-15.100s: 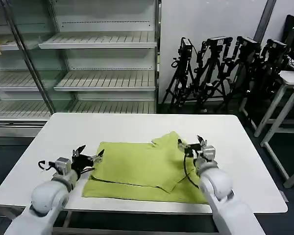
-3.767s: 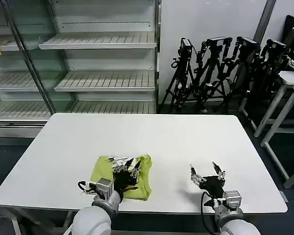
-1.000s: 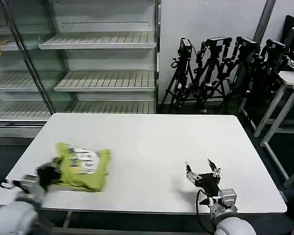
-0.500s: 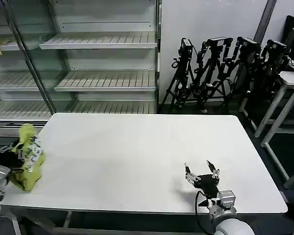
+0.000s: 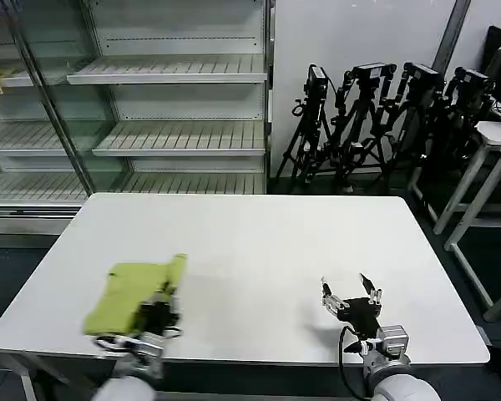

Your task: Fold and organize the clothes.

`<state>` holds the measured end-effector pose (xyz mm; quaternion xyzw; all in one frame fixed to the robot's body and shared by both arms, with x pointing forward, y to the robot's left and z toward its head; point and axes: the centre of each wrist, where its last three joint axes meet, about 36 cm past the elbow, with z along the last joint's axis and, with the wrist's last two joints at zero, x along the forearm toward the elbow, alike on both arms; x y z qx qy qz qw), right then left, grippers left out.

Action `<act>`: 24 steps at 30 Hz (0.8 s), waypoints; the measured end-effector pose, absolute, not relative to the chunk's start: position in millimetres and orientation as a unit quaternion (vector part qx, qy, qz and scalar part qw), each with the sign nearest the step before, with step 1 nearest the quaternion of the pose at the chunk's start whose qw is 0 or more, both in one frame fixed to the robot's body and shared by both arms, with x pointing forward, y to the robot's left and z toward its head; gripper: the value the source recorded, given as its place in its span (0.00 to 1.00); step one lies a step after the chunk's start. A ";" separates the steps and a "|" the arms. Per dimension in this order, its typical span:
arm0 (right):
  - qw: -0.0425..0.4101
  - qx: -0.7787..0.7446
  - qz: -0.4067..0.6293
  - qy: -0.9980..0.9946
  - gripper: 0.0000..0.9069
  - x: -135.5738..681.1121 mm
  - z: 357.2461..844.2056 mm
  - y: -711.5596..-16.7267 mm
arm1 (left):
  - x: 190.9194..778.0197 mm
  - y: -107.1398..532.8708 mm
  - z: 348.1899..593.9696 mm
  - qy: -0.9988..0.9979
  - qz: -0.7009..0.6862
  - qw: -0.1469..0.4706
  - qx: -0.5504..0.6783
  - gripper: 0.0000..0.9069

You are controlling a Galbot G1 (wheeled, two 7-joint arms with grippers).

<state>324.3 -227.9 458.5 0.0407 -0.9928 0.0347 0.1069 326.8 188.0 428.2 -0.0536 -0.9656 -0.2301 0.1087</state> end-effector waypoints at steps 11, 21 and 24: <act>0.093 0.027 0.044 -0.994 1.00 329.8 466.1 -240.5 | 353.6 92.2 436.0 -0.981 -0.149 0.100 -0.078 0.02; 0.079 0.012 0.053 -0.995 1.00 348.2 476.9 -258.9 | 380.3 53.1 468.8 -0.989 -0.052 0.106 -0.086 1.00; 0.072 0.012 0.055 -0.996 1.00 356.2 479.1 -261.9 | 380.4 43.1 476.1 -0.989 -0.028 0.110 -0.100 1.00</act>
